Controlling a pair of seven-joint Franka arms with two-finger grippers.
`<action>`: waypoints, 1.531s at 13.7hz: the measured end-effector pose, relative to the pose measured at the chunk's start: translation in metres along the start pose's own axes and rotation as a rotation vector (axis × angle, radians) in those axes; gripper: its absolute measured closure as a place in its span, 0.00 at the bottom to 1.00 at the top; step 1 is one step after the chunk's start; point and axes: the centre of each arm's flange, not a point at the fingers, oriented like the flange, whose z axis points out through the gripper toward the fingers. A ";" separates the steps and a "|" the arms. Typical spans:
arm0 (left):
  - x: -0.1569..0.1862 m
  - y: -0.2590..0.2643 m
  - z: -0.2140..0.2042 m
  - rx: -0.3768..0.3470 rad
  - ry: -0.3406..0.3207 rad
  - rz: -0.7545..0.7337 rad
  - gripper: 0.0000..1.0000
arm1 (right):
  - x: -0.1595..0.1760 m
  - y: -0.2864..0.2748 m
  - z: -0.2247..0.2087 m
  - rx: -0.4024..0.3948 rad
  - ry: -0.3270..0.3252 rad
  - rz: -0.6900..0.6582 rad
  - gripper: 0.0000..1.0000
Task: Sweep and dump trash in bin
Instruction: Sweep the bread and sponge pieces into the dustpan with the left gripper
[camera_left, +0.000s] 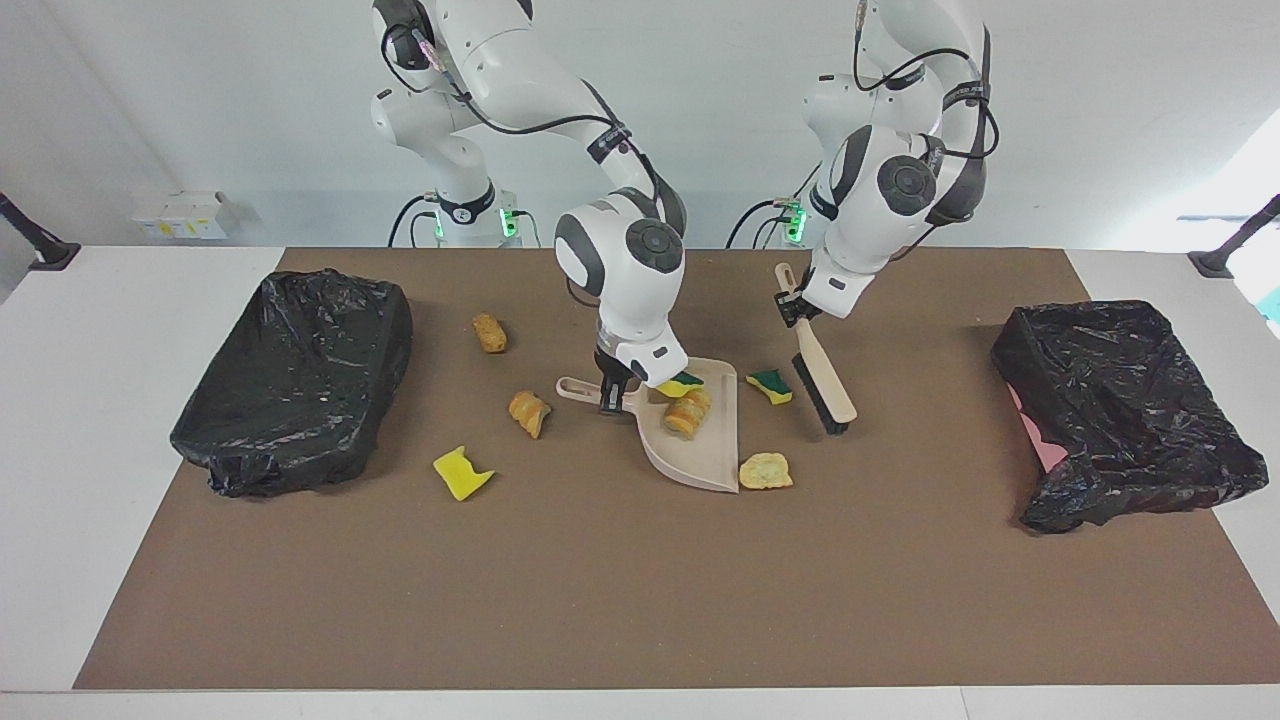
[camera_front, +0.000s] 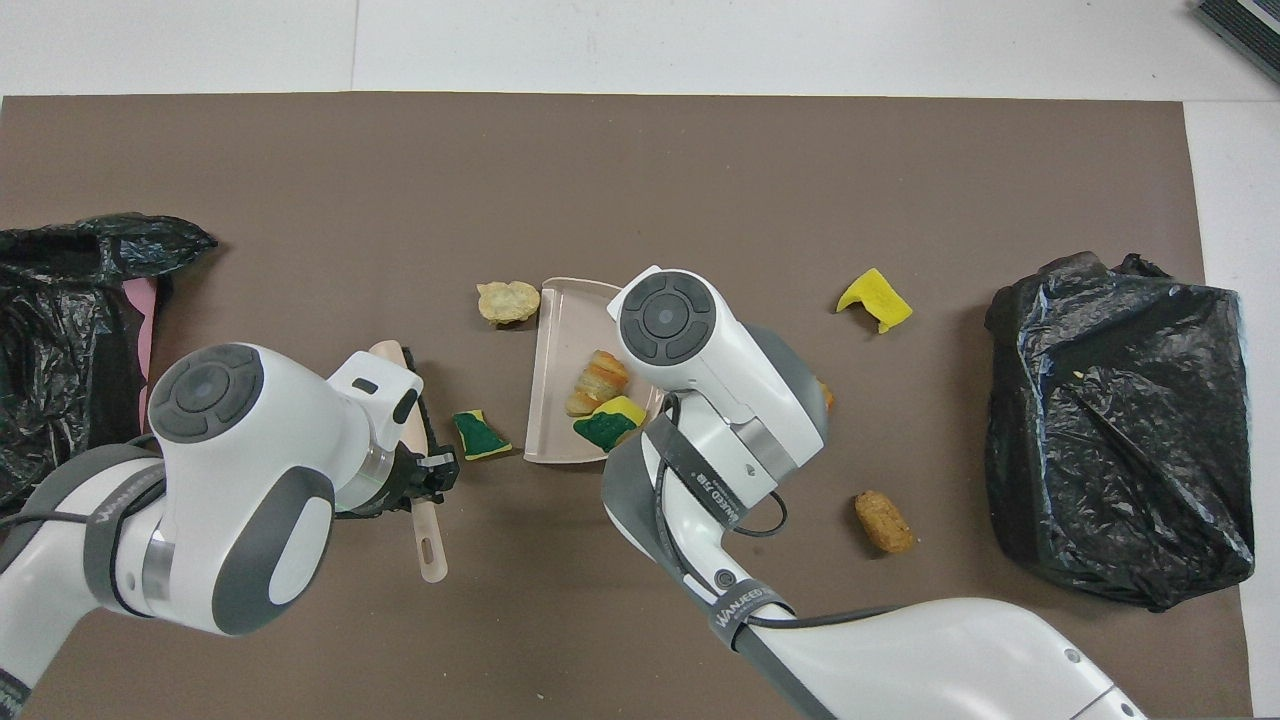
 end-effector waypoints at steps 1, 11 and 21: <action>-0.009 -0.002 0.006 0.007 0.000 -0.062 0.75 | 0.000 0.000 0.000 0.000 0.000 0.000 0.69; -0.066 0.095 0.062 -0.101 0.116 0.099 0.75 | -0.001 -0.002 0.000 -0.003 0.003 0.000 0.69; -0.015 0.116 -0.003 -0.120 0.150 0.250 0.75 | -0.001 -0.002 0.000 -0.003 0.003 0.000 0.69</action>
